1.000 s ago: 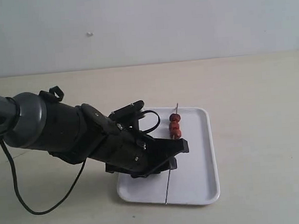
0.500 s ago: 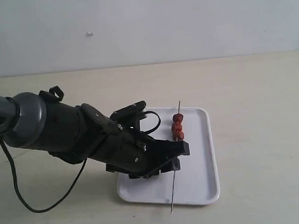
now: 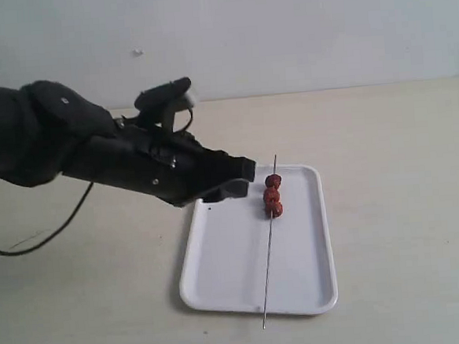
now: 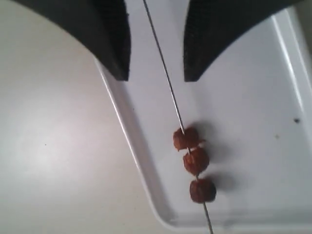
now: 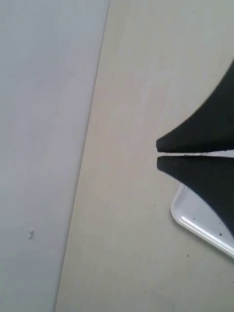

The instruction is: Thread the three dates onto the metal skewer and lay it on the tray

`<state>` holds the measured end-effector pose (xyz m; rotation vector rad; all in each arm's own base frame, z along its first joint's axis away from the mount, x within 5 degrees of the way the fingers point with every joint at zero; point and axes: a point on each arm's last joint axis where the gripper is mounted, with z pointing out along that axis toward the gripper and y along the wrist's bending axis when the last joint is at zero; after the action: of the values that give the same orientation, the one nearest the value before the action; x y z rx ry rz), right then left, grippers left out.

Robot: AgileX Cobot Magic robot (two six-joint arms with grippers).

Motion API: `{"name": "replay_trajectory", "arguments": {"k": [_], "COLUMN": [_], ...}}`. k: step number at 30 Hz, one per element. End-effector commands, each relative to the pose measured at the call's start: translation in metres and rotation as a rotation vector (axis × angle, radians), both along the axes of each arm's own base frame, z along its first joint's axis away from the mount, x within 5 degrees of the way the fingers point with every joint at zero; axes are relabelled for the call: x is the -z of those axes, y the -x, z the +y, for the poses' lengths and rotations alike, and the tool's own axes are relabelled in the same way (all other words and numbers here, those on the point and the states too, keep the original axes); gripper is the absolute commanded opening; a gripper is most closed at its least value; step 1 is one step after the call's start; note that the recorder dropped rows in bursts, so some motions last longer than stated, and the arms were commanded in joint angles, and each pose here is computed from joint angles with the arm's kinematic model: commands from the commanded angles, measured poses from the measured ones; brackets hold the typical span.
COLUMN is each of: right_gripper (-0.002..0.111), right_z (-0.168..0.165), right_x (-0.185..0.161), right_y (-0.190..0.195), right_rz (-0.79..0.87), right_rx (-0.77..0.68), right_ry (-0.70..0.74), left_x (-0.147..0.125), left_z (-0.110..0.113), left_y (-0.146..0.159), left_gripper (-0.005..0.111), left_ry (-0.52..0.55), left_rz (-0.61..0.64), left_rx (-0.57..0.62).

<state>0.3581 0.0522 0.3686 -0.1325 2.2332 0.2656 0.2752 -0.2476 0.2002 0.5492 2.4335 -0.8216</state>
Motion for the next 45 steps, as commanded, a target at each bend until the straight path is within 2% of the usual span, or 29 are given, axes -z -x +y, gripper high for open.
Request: {"name": "replay_trajectory", "arguments": {"k": [1,4,7,11,14,17,24,28,32,36,40,45], "right_gripper": [0.000,0.000,0.000,0.000,0.000,0.000,0.000,0.000,0.000,0.000,0.000,0.000], "right_z": [0.003,0.011,0.020,0.020,0.012,0.003,-0.011,-0.019,-0.027,-0.027,-0.031,-0.036], "right_x": [-0.005,-0.001,0.002,0.010,0.020,0.028,0.032,0.023,0.025,0.038,0.048,0.054], "right_y": [0.006,0.015,0.032,0.067,0.095,0.119,0.173,0.205,0.242,0.266,0.290,0.313], "right_rz": [-0.044,-0.118,-0.241,-0.423,-0.530,-0.593,-0.714,-0.836,-1.029,-1.117,-1.304,-1.395], "right_rx": [-0.055,-0.069,-0.080,-0.053,-0.004,0.019,0.012,0.035,0.034,-0.022,-0.011,0.004], "right_ry": [0.028,0.055,0.099,0.079,0.049,0.049,0.096,0.072,0.080,0.077,0.000,-0.018], "left_x": [-0.030,-0.049,-0.070,-0.089,-0.094,-0.094,-0.102,-0.109,-0.102,-0.096,-0.092,-0.086], "left_z": [0.013,0.022,0.039,0.075,0.109,0.138,0.185,0.207,0.227,0.237,0.245,0.250], "left_y": [0.006,0.012,0.021,0.039,0.061,0.087,0.146,0.177,0.204,0.217,0.228,0.234], "left_gripper": [0.001,0.001,0.001,0.001,0.001,0.001,0.001,0.001,0.001,0.001,0.001,0.001], "left_ry": [-0.044,-0.036,-0.015,-0.005,-0.009,0.001,0.054,0.160,0.172,0.218,0.251,0.276], "left_rz": [-0.153,-0.242,-0.361,-0.555,-0.696,-0.792,-0.994,-1.096,-1.233,-1.278,-1.335,-1.361], "left_rx": [0.071,0.049,-0.040,-0.220,-0.364,-0.451,-0.467,-0.501,-0.512,-0.535,-0.553,-0.566]}}
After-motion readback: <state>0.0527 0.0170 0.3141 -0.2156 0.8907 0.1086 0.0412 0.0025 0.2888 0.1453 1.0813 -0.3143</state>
